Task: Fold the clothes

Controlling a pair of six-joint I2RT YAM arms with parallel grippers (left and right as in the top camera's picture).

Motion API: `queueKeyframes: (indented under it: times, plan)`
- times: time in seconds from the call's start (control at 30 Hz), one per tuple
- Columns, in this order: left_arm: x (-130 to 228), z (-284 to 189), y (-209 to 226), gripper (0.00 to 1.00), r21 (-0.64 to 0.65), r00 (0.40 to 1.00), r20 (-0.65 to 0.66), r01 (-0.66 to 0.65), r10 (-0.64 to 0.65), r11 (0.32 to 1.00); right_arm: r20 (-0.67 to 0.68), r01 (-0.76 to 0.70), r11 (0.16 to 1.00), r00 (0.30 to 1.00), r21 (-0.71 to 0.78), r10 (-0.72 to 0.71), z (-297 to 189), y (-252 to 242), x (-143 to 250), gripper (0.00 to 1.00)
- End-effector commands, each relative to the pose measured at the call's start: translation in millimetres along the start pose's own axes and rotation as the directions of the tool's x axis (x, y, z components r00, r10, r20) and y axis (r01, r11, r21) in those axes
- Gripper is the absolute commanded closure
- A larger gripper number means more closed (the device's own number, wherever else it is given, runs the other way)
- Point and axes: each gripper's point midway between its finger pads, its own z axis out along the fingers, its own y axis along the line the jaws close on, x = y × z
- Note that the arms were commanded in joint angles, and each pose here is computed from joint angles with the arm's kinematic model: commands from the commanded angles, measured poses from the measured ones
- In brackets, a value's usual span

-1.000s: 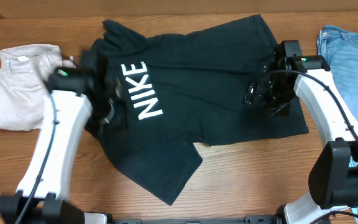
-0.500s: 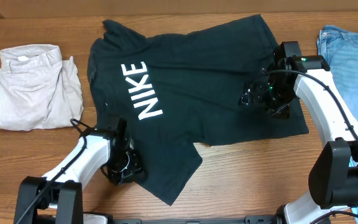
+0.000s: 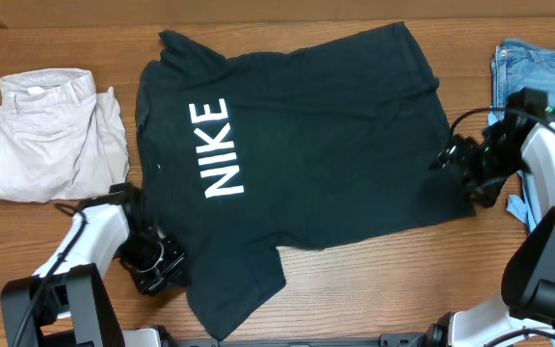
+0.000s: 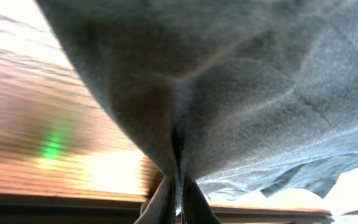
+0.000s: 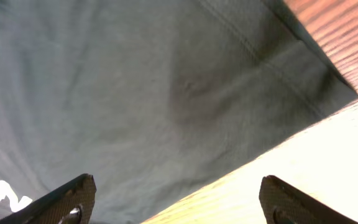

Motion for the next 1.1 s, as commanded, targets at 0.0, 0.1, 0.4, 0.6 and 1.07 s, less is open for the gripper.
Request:
queueKeyframes:
  times: [0.0, 0.1, 0.4, 0.6, 1.07]
  plan:
    - [-11.7, -8.9, 9.0, 0.96, 0.021, 1.0, 0.022, 0.021, -0.022, 1.0, -0.076, -0.043, 0.999, 0.996, 0.028, 0.045, 34.0, -19.5, 24.8, 0.11]
    - [-17.4, -15.5, 15.8, 0.96, 0.056, 0.996, 0.036, 0.081, -0.083, 0.995, -0.113, -0.102, 0.993, 0.988, 0.052, 0.107, 61.5, -38.7, 43.9, 0.12]
    - [-42.2, -72.8, 37.0, 0.96, 0.186, 0.95, 0.229, 0.174, -0.215, 0.967, -0.044, -0.169, 0.977, 0.983, 0.132, 0.176, 74.7, -64.3, 38.8, 0.55]
    - [-41.2, -79.7, 38.3, 0.96, 0.213, 0.941, 0.253, 0.173, -0.226, 0.961, -0.062, -0.17, 0.961, 0.98, 0.219, 0.188, 70.0, -79.1, 48.4, 0.96]
    - [-30.5, -86.2, 34.0, 0.53, 0.222, 0.953, 0.227, 0.152, -0.202, 0.963, -0.054, -0.054, 0.983, 0.996, 0.175, 0.065, 15.5, -68.5, 79.9, 0.96]
